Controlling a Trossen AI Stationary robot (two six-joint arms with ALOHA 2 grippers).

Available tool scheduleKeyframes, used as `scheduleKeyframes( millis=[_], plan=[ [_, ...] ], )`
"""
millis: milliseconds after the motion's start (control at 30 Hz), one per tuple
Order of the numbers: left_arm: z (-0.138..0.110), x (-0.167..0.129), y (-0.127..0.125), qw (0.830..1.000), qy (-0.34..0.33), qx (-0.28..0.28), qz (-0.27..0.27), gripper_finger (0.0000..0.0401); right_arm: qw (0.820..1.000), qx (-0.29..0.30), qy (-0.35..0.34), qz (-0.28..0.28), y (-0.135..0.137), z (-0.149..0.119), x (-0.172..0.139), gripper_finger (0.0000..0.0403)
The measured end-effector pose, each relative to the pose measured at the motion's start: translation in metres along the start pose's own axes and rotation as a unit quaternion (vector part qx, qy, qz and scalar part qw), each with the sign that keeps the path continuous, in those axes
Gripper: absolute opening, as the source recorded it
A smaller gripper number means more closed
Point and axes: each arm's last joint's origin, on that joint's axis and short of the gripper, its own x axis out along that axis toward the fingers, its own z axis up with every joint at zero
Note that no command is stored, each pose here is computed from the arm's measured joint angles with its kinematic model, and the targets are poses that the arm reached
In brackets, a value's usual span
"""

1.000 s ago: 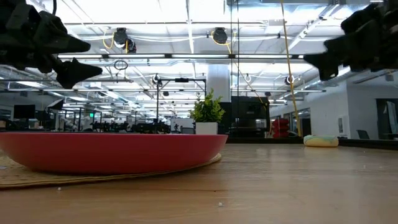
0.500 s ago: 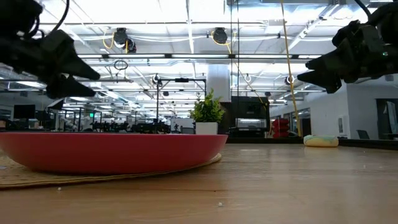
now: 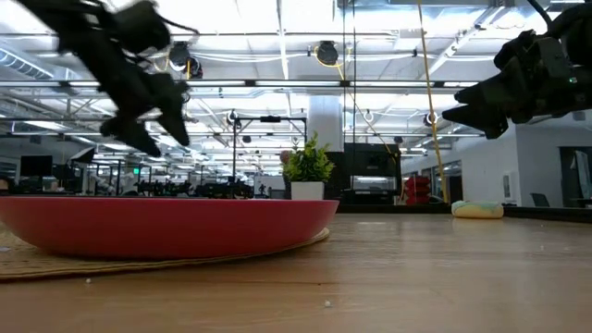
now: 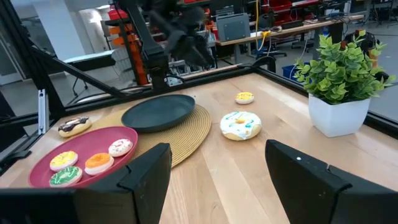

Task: Pick & Place donuts
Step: Put the small yellow donut into the pink plate

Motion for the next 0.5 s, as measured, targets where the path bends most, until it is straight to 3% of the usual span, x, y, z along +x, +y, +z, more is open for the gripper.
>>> scheduleKeyframes(
  millis=[233,500],
  plan=[
    [0.045,0.065,-0.003,0.991,0.130,0.010,0.034,0.0365,1.000,0.000,0.000,0.000,0.000,0.000,0.000,0.0249],
    [0.068,0.117,-0.010,0.980,0.181,0.049,0.059,0.0365,1.000,0.000,0.001,0.000,0.000,0.000,0.000,0.0247]
  ],
)
